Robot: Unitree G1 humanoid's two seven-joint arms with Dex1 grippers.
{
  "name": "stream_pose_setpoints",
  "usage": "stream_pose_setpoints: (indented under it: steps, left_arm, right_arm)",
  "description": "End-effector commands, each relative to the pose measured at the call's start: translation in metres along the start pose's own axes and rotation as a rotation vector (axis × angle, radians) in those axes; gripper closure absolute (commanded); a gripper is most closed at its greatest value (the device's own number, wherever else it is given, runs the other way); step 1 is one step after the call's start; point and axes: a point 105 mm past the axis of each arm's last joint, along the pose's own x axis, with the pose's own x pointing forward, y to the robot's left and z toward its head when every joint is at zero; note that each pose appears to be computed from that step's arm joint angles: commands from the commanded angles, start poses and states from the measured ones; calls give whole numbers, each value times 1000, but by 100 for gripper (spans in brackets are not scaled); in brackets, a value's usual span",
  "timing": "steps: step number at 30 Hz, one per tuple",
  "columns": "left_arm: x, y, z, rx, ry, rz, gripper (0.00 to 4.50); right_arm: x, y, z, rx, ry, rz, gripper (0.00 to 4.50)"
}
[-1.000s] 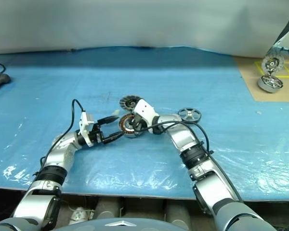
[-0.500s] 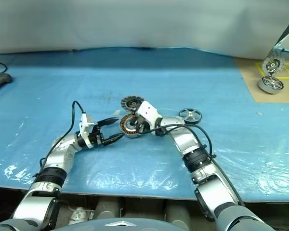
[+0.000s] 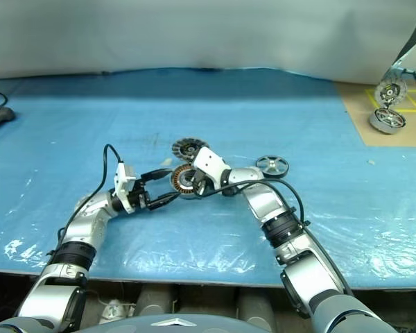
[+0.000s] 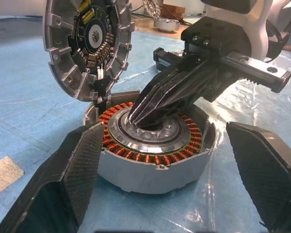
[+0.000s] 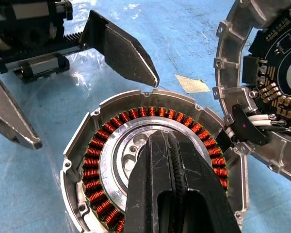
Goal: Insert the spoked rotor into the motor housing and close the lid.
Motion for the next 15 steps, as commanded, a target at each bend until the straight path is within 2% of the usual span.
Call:
stream_pose_setpoints:
  steps: [1,5,8,15]
  left_arm:
    - [1,1,10,15,-36,0,17]
    - [0,4,17,-2,-64,4,17]
    - [0,0,22,9,-67,-15,17]
    - [0,-4,26,-2,-87,-16,17]
  right_arm:
    - [-10,-1,3,134,-57,6,445]
    - [-32,-4,20,182,-128,20,445]
    - [-55,1,22,157,-111,33,445]
    - [-104,-5,19,130,-77,-123,445]
